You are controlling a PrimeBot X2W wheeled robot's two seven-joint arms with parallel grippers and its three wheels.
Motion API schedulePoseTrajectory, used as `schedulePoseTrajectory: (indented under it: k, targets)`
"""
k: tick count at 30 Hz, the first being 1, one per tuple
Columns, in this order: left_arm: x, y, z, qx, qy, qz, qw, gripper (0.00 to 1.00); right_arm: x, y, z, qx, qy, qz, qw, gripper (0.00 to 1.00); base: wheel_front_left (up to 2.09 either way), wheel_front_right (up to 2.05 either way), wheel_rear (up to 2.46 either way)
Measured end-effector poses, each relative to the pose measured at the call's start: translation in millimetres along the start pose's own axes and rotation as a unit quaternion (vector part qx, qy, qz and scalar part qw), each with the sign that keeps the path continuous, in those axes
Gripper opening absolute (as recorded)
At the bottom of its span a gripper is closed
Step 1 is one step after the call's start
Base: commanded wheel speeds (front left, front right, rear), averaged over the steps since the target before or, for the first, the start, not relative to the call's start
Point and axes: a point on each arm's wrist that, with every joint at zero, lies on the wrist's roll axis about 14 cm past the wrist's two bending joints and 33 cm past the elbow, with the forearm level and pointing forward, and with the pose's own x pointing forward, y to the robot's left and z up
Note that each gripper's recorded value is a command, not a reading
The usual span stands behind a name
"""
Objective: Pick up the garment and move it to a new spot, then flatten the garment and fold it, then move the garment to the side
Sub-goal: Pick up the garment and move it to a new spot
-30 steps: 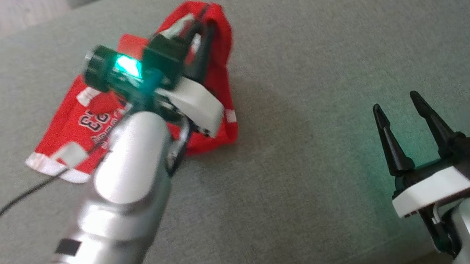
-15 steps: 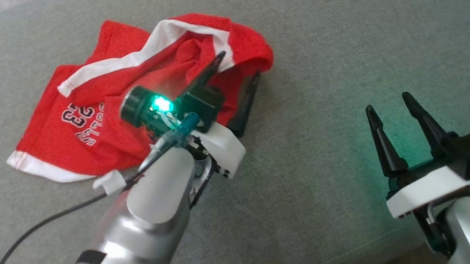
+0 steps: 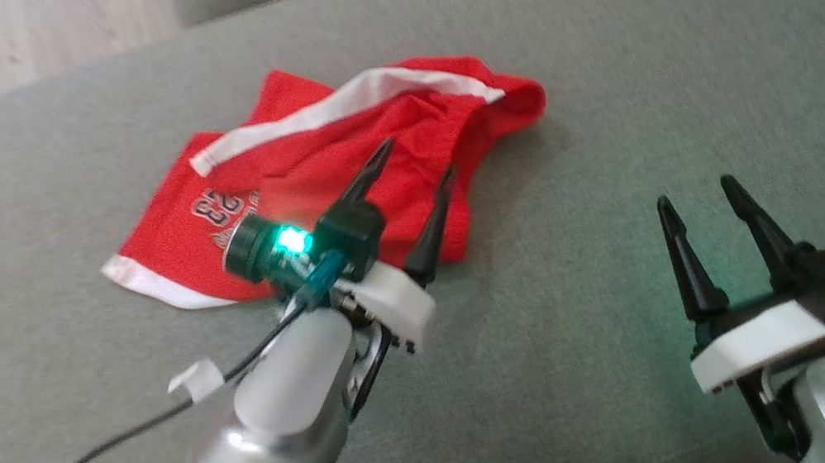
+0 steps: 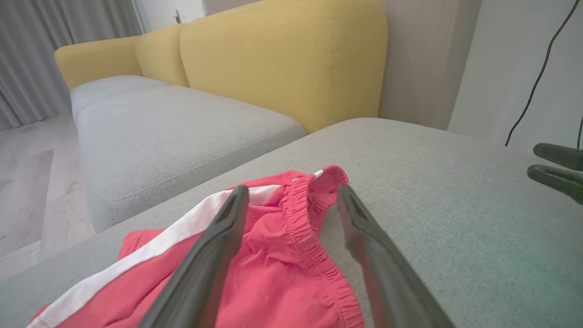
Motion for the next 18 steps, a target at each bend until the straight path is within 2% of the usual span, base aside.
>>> schedulePoseTrajectory:
  k: [10,18]
  targets:
    - [-75,31,-3,-0.035,-0.015,0.122,0.992,1.0,-19,13,12,0.004,-0.02,0.016,1.0,1.0,0.0,0.0,0.0]
    - [-155,58,-26,-0.075,-0.022,0.239,0.968,1.0,-27,37,14,0.008,-0.026,0.051,0.998,1.0,0.0,0.0,0.0]
